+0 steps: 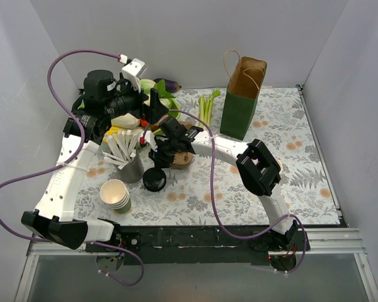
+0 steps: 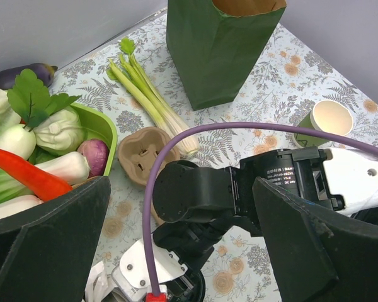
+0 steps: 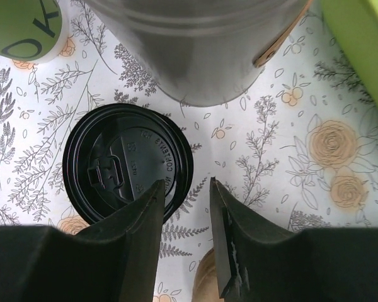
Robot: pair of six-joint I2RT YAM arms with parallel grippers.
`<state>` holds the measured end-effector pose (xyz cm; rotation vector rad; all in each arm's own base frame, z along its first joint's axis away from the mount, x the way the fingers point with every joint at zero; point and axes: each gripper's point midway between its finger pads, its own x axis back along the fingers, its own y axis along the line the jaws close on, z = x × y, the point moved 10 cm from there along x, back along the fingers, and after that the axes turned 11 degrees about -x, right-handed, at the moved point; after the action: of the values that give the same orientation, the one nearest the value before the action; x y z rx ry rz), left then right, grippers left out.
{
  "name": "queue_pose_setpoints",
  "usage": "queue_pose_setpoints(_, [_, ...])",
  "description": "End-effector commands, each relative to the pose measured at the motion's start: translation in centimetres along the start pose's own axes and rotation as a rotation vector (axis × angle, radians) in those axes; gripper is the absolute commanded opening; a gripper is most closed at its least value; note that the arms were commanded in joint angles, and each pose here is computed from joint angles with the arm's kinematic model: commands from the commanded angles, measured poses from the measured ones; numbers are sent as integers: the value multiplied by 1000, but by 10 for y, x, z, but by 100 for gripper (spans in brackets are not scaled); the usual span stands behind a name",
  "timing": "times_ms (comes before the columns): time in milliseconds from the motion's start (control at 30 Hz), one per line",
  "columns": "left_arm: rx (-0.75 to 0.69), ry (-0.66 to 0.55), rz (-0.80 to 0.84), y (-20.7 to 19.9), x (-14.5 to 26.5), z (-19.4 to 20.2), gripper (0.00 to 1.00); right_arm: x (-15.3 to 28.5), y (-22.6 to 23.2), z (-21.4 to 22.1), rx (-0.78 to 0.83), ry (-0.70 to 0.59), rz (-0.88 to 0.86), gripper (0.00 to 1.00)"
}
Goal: Pack the takeout coffee
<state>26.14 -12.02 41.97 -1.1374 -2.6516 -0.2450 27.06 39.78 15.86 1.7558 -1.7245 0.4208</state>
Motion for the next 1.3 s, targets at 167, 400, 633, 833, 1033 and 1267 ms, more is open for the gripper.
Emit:
queue_pose_setpoints(167, [-14,-6,-15,0,4,-1,98,-4,-2,-3,-22,1,-24,34])
queue_pose_setpoints(400, [-14,-6,-17,1,4,-1,98,-3,-2,-5,-22,-6,-26,15])
queue_pose_setpoints(633, [-11,-3,-16,1,3,0,98,-6,-2,1,-42,13,-27,14])
queue_pose_setpoints(833, [-11,-2,-14,1,3,0,98,-7,-3,4,-53,24,-11,18])
queue_pose_setpoints(1033, [-11,-1,-17,0,4,1,98,-8,-5,4,-58,24,-2,14])
queue_pose_setpoints(1267, [-12,-1,-17,1,4,1,98,-8,-3,2,-63,22,-28,1])
